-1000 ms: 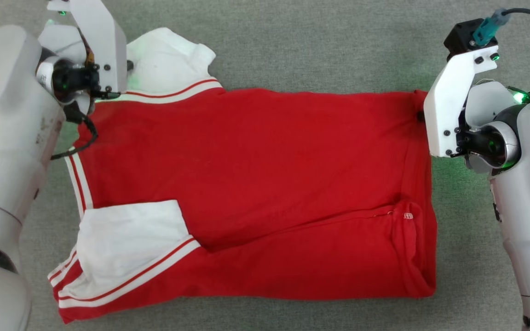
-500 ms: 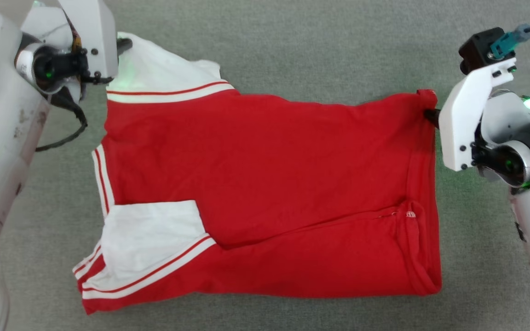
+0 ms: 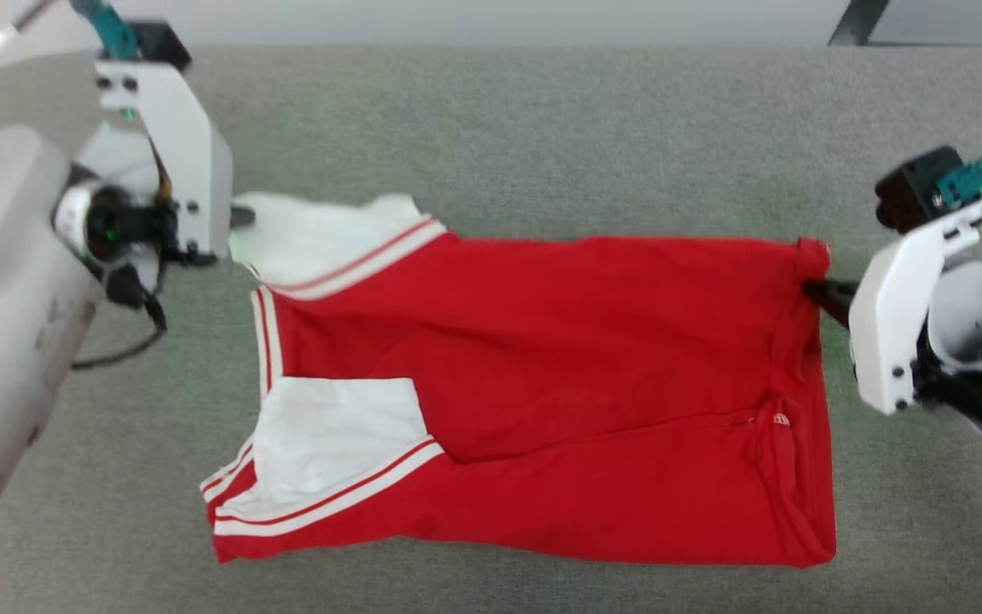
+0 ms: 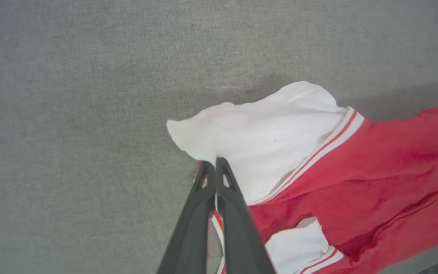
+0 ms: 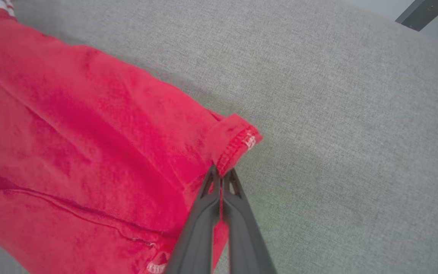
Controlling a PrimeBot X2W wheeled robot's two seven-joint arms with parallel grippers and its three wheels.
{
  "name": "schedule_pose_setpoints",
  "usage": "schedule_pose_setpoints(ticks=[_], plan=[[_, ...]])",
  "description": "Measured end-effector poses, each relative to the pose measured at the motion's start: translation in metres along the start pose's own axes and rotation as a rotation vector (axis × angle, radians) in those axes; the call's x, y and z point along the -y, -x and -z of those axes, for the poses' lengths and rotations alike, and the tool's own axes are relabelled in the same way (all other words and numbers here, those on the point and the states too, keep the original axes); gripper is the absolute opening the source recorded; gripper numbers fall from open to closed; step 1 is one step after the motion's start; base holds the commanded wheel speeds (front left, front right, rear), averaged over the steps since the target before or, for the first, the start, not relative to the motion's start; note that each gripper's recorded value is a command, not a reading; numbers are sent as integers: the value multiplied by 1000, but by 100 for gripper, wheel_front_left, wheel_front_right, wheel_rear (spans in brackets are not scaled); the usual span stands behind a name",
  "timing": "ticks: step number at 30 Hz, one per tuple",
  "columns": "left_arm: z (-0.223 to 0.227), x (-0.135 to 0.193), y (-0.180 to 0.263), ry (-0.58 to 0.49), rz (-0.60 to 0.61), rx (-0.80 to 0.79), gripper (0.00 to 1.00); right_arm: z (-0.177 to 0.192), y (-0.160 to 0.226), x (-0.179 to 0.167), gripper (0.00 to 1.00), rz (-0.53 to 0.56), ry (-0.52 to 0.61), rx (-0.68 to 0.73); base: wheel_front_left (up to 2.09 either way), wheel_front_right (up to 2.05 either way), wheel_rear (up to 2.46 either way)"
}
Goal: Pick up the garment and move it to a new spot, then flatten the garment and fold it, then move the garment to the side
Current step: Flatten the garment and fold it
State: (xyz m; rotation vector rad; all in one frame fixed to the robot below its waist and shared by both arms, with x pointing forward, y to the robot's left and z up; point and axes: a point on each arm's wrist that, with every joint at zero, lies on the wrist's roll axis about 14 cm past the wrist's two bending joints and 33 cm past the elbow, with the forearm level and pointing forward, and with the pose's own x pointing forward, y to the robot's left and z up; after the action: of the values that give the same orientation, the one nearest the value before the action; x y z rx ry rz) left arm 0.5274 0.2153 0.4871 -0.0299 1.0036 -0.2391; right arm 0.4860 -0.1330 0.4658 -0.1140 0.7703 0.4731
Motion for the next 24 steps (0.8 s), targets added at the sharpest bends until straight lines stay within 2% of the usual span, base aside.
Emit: schedule_pose_setpoints(ticks=[11,18,24], plan=[[83,11,11,47,8,-179,0,33,18,-27,0,-82,-2,-60,0,0,0],[133,32,8,78,41,-330,0,71,25,-35,0,-111,-5,-184,0,0,0],[147,36,9,73,31,-356,0,80,30,-38,0,-121,-9,-204,0,0,0]])
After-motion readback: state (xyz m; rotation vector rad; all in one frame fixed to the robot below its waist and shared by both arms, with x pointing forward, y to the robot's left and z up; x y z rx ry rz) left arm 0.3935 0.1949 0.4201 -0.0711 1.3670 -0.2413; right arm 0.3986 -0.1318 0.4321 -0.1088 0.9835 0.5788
